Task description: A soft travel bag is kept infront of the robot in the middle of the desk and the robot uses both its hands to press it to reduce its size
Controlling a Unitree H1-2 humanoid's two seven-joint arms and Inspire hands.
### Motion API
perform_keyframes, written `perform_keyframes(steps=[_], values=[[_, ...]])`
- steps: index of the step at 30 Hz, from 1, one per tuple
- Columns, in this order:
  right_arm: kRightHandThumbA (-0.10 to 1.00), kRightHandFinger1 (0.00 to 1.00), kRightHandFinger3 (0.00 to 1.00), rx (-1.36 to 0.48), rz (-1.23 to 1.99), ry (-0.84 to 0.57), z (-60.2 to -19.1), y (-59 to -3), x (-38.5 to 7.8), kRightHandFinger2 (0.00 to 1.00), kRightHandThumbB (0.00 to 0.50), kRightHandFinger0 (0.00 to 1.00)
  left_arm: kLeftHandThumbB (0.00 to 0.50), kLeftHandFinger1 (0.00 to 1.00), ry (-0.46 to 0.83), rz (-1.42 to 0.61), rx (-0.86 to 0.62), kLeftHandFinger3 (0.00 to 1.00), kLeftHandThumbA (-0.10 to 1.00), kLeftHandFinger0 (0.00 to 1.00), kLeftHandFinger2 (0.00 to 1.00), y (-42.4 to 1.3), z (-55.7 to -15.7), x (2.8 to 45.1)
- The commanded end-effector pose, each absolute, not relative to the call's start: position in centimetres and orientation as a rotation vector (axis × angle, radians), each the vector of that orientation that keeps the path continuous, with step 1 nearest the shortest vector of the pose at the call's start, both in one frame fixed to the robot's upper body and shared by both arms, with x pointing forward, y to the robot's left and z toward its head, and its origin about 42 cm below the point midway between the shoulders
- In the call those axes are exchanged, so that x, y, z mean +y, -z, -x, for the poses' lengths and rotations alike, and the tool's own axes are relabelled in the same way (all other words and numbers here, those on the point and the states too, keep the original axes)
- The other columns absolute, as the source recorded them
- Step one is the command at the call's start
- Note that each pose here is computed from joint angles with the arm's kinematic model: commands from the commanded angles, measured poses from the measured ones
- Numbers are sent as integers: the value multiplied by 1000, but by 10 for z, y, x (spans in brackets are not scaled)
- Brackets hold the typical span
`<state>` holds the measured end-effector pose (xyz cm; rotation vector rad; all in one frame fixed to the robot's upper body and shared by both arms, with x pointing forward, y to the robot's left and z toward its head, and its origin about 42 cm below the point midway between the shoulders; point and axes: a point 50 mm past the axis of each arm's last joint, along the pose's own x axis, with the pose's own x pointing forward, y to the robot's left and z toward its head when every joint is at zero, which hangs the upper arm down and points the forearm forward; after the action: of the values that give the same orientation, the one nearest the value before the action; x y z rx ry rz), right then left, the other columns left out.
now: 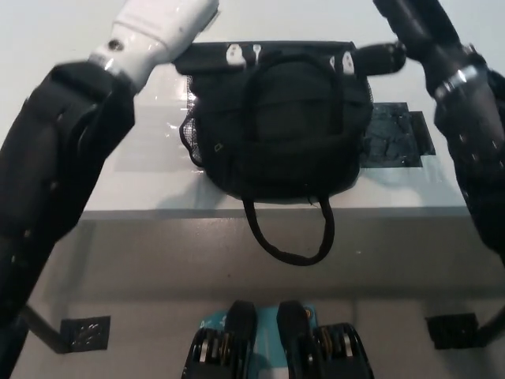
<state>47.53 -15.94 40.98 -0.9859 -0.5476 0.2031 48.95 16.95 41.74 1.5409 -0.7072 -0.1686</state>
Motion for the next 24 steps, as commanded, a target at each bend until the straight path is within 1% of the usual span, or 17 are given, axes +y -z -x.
perform_keyframes(steps=[1, 2, 4, 5, 6, 7, 12, 13, 14, 16, 18, 19, 22, 24], values=[[1000, 1000, 1000, -514, 988, -177, -498, -436, -152, 1000, 316, 1000, 388, 1000, 83, -1664, -631, 1000, 1000, 1000, 1000, -446, -513, 175], [1000, 1000, 1000, -494, 976, -179, -507, -435, -149, 1000, 301, 1000, 382, 1000, 87, -1661, -607, 1000, 1000, 1000, 1000, -445, -521, 174], [1000, 1000, 1000, -457, 957, -183, -516, -433, -146, 1000, 294, 1000, 383, 1000, 91, -1661, -573, 1000, 1000, 1000, 1000, -443, -529, 171], [1000, 1000, 1000, -445, 949, -184, -520, -432, -146, 1000, 292, 1000, 374, 1000, 91, -1667, -562, 1000, 1000, 1000, 1000, -443, -532, 170], [1000, 1000, 1000, -417, 932, -186, -527, -428, -145, 1000, 272, 1000, 372, 1000, 93, -1673, -539, 1000, 1000, 1000, 1000, -441, -538, 168], [1000, 1000, 1000, -401, 922, -192, -531, -425, -146, 1000, 263, 1000, 383, 1000, 95, -1673, -531, 1000, 1000, 1000, 1000, -439, -540, 166], [1000, 1000, 1000, -338, 786, -231, -550, -407, -148, 1000, 257, 1000, 379, 1000, 102, -1678, -512, 1000, 1000, 1000, 1000, -427, -556, 158], [1000, 1000, 1000, -309, 761, -230, -554, -403, -148, 1000, 283, 1000, 382, 1000, 105, -1683, -505, 1000, 1000, 1000, 1000, -423, -559, 157], [1000, 1000, 1000, -291, 751, -232, -554, -399, -148, 1000, 266, 1000, 384, 1000, 108, -1694, -487, 1000, 1000, 1000, 1000, -421, -562, 154], [1000, 1000, 1000, -238, 714, -240, -557, -391, -149, 1000, 262, 1000, 382, 1000, 108, -1699, -458, 1000, 1000, 1000, 1000, -414, -565, 150], [1000, 1000, 1000, -232, 695, -247, -559, -389, -149, 1000, 250, 1000, 376, 1000, 114, -1699, -436, 1000, 1000, 1000, 1000, -411, -567, 147], [1000, 1000, 1000, -225, 662, -254, -561, -387, -149, 1000, 283, 1000, 376, 1000, 117, -1703, -427, 1000, 1000, 1000, 1000, -410, -568, 145], [1000, 1000, 1000, -208, 608, -261, -564, -386, -149, 1000, 305, 1000, 374, 1000, 114, -1718, -419, 1000, 1000, 1000, 1000, -408, -571, 139], [1000, 1000, 1000, -188, 578, -268, -567, -384, -148, 1000, 298, 1000, 371, 1000, 120, -1726, -399, 1000, 1000, 1000, 1000, -407, -573, 134]])
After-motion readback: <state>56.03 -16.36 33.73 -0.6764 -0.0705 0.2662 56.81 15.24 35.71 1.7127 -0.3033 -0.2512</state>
